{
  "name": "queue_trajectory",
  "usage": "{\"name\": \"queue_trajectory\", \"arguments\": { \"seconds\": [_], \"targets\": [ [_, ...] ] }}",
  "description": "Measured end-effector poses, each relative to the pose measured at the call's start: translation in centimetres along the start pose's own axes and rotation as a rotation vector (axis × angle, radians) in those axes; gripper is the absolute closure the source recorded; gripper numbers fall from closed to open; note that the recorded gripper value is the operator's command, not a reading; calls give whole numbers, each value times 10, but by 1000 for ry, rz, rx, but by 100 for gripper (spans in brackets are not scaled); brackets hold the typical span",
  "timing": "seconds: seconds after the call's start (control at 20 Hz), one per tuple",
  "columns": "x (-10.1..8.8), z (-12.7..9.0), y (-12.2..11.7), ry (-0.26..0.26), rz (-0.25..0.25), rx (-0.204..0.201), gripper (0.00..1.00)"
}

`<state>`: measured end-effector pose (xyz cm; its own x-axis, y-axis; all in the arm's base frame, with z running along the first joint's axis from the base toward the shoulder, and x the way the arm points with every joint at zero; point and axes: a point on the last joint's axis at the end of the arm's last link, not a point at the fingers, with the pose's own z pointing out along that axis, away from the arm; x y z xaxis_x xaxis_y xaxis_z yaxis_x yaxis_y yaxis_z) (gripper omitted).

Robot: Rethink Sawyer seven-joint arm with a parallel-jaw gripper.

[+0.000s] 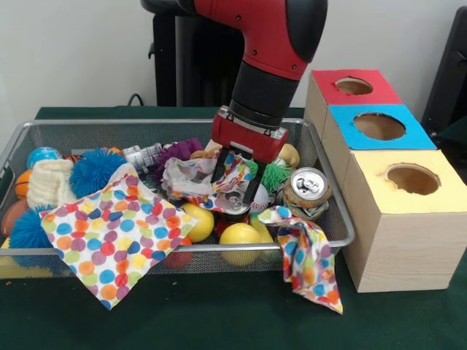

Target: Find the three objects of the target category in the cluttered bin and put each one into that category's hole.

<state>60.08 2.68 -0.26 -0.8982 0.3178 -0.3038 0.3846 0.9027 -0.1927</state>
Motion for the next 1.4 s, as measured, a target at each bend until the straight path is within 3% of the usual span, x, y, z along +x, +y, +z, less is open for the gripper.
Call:
{"name": "queue_trajectory", "arguments": {
  "seconds": [0.8,1.4],
  "targets": [
    [0,7,-8,21,47,-8,0],
    [-5,11,-7,-28,49,-15,0]
  ]
}}
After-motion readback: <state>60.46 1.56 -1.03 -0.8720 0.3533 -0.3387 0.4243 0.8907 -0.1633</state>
